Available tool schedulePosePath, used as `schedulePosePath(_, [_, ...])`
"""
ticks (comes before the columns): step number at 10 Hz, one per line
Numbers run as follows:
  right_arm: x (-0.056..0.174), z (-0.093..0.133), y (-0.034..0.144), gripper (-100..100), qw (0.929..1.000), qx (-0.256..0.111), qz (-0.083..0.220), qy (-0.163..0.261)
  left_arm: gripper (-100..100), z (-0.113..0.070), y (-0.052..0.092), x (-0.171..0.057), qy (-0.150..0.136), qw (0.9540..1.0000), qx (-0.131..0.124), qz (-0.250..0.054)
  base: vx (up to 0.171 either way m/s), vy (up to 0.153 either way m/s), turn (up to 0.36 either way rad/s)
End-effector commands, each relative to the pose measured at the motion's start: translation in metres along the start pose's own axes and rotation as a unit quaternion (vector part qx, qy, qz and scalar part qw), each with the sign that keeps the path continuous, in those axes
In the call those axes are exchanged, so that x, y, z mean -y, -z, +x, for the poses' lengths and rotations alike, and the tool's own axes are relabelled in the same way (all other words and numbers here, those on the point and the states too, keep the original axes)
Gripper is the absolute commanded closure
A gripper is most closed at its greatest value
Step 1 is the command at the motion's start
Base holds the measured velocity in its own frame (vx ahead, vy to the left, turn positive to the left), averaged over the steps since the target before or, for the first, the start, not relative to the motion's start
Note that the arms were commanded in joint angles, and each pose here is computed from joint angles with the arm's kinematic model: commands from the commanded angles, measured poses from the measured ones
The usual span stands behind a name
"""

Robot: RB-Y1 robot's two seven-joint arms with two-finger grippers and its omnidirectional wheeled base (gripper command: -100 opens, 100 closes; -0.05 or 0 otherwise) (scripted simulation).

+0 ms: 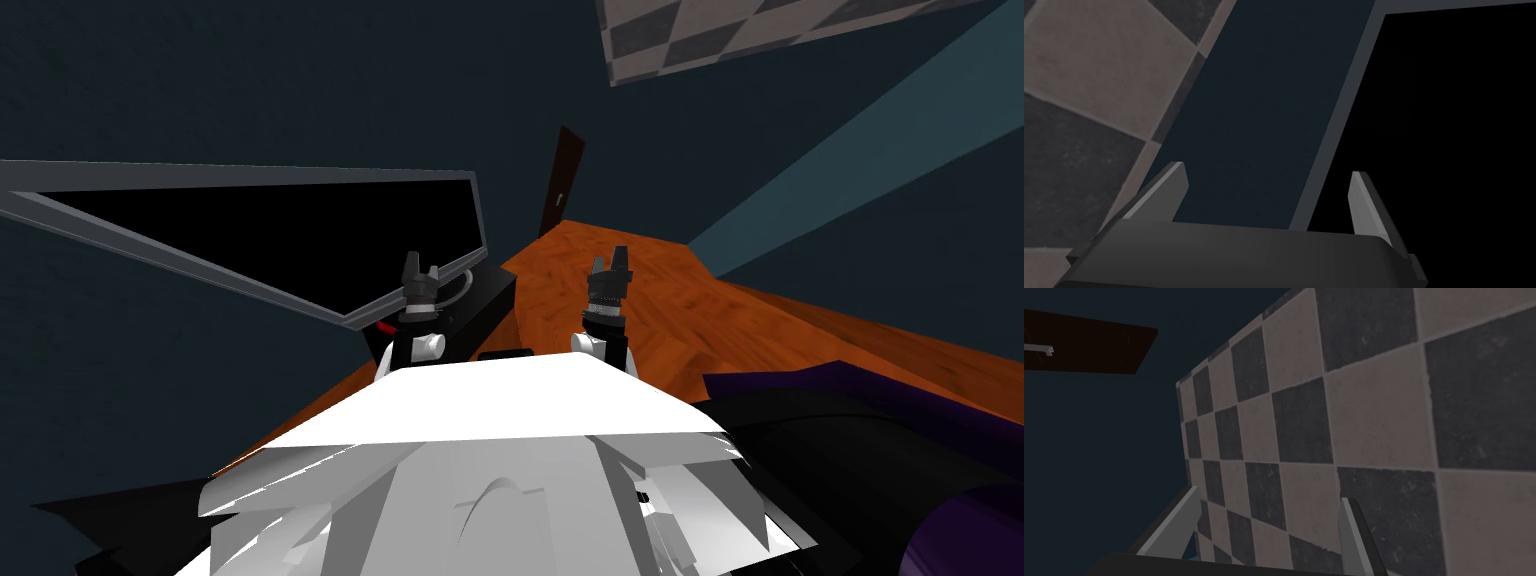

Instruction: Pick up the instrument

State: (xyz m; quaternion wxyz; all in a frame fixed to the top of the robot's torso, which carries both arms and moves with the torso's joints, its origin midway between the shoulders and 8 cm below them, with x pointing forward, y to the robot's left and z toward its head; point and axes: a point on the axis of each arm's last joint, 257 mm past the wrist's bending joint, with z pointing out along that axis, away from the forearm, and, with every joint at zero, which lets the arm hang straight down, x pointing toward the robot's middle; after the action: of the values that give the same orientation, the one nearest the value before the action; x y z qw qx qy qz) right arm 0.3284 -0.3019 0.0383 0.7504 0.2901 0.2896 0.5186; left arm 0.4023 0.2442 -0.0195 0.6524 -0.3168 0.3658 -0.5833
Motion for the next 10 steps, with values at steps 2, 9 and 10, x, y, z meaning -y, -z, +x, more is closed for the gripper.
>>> schedulePosePath(2, [0.0,0.0,0.0,0,1.0,0.0,0.0,0.0,-100,0.0,0.002,-0.032,0.019,0.9993,-0.003,-0.032,0.002,0.0,-0.006])
schedulePosePath(9, [0.0,0.0,0.0,0,1.0,0.0,0.0,0.0,-100,0.001,0.005,-0.11,0.065,0.9909,-0.002,-0.117,0.002,0.0,-0.009])
schedulePosePath(10, [0.0,0.0,0.0,0,1.0,0.0,0.0,0.0,-100,0.001,0.007,-0.115,0.065,0.9904,-0.001,-0.122,0.0,0.0,0.0])
